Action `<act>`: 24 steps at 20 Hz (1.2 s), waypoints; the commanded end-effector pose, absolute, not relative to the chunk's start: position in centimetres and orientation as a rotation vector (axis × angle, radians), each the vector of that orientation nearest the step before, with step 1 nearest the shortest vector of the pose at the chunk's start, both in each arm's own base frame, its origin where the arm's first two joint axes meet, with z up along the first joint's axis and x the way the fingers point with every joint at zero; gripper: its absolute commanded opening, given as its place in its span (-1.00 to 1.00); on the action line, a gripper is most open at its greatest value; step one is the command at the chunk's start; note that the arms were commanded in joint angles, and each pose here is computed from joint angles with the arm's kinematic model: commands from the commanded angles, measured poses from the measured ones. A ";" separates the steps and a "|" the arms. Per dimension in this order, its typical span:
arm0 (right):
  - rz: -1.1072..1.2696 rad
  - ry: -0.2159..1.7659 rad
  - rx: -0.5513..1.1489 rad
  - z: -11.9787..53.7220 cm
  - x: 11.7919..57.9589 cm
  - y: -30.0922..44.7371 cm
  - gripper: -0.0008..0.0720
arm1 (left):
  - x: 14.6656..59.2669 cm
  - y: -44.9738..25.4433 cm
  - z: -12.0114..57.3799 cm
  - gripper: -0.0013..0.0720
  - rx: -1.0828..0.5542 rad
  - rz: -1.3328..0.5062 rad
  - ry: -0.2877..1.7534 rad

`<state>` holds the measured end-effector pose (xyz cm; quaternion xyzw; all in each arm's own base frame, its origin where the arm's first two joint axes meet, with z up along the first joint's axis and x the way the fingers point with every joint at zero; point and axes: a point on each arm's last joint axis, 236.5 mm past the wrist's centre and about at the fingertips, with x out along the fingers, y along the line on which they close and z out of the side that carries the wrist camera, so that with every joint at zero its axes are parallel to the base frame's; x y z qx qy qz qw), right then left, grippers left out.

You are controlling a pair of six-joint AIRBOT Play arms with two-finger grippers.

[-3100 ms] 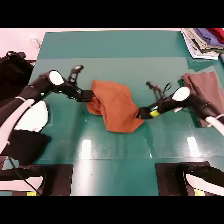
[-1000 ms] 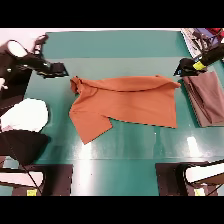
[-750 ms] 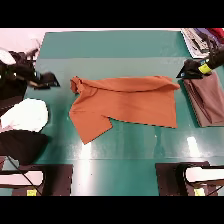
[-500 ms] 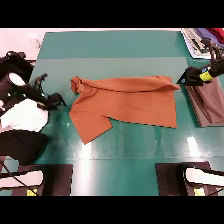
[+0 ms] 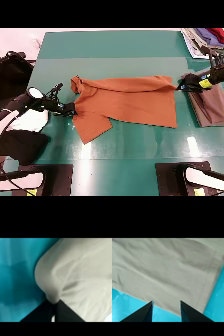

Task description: Fold the shirts.

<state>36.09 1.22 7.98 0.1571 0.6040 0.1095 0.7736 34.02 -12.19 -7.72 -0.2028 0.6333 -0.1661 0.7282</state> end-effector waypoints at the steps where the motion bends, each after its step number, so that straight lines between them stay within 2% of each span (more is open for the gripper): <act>1: 0.193 1.374 0.398 6.5 34.1 -0.6 0.05 | 34.7 -13.2 -5.5 -0.90 -0.431 -0.416 1.378; 5: 0.021 1.440 0.612 0.8 28.9 -4.9 0.06 | 36.5 -13.2 -1.3 -0.90 -0.393 -0.437 1.258; 6: -0.021 1.463 0.679 -0.8 27.3 -5.7 0.11 | 36.6 -13.2 -0.5 -0.90 -0.390 -0.439 1.235; 7: -0.063 1.487 0.756 -2.6 25.7 -6.2 0.32 | 36.6 -13.2 0.0 -0.90 -0.386 -0.441 1.222; 8: -0.095 1.497 0.824 -4.1 24.4 -6.4 0.43 | 36.7 -13.2 0.2 -0.89 -0.385 -0.444 1.217; 11: -0.123 1.482 0.985 -7.4 22.9 -4.8 0.42 | 36.6 -13.2 0.2 -0.90 -0.386 -0.446 1.222; 13: -0.086 1.450 1.027 -8.4 23.3 -3.1 0.38 | 36.6 -13.2 0.2 -0.89 -0.386 -0.446 1.222; 14: -0.079 1.432 1.040 -8.7 23.8 -2.4 0.27 | 36.6 -13.3 0.3 -0.89 -0.388 -0.446 1.222; 15: -0.070 1.418 1.037 -8.9 24.3 -1.8 0.25 | 36.6 -13.3 0.3 -0.89 -0.390 -0.447 1.221; 20: 0.003 1.395 0.946 -9.0 26.5 1.4 0.25 | 36.6 -13.3 0.3 -0.90 -0.389 -0.447 1.222; 21: 0.021 1.407 0.922 -9.1 26.5 2.1 0.20 | 36.5 -13.3 0.3 -0.90 -0.389 -0.448 1.224; 22: 0.037 1.414 0.908 -9.1 26.5 2.6 -0.10 | 36.5 -13.3 0.3 -0.90 -0.390 -0.448 1.224; 24: 0.086 1.421 0.856 -8.8 26.7 3.4 -0.89 | 36.7 -13.3 1.2 -0.90 -0.385 -0.449 1.196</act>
